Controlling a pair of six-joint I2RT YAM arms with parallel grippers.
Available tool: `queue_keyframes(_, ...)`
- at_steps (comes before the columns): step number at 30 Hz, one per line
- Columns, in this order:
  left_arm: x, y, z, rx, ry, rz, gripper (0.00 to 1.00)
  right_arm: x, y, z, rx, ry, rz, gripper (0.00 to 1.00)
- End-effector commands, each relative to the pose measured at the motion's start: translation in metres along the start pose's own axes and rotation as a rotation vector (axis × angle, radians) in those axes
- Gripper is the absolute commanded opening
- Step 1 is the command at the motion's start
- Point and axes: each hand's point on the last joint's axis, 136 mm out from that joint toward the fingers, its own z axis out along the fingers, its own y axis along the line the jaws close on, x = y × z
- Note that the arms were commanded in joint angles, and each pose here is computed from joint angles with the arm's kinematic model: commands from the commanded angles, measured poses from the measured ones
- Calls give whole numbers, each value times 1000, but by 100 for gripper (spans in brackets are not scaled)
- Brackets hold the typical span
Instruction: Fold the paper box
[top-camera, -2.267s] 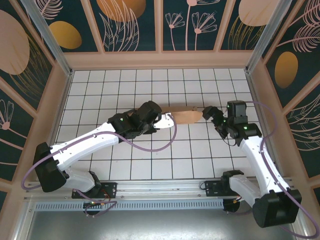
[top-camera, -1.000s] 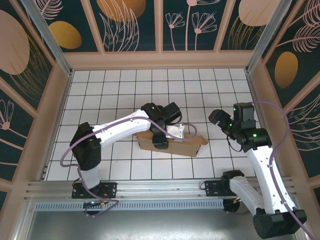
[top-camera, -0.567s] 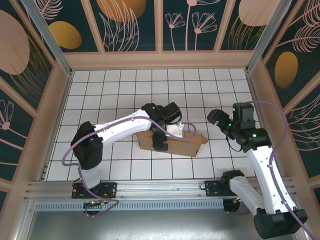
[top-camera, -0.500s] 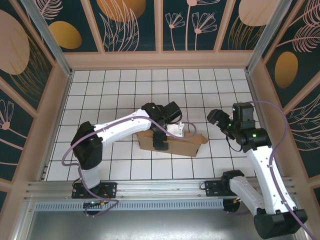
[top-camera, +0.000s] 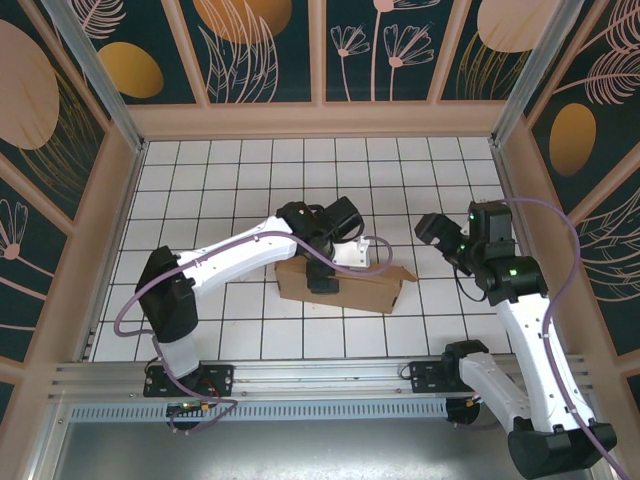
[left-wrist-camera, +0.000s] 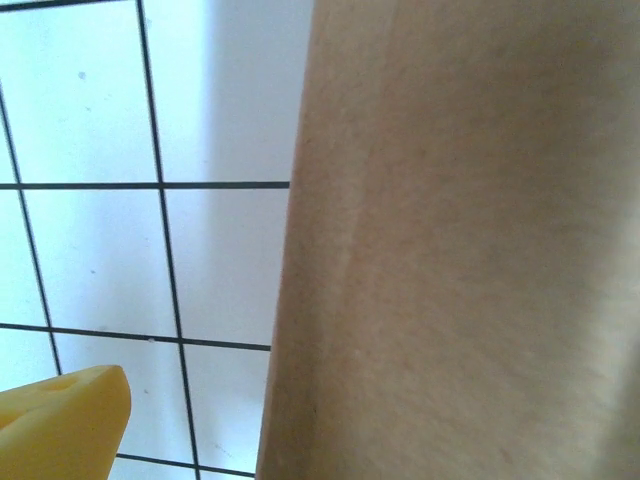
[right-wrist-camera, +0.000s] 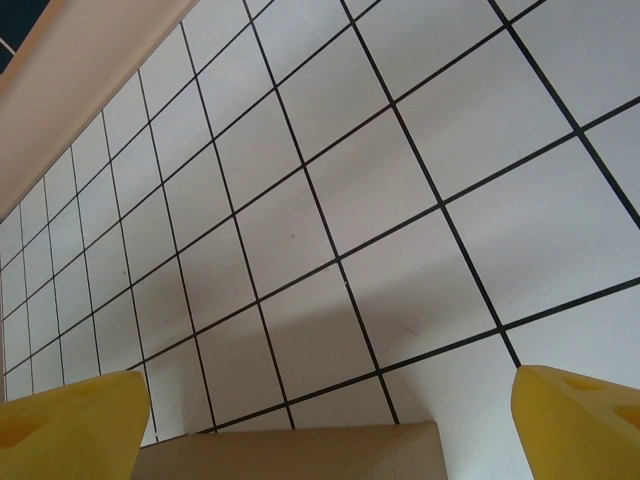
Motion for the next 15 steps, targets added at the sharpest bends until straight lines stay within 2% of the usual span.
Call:
queue_keyframes(1,-8,12,-25,-55,-55,-26,99,-10,10,-7,-19,-28,-35,94)
queue_keyframes(11,-11,18,-41,-99,-88,-50,99,-18,18,-13,-32,-48,-49,96)
queue_keyframes(15,-14,20,-59,-119,-131,-62,99,-22,21,-15,-36,-57,-53,96)
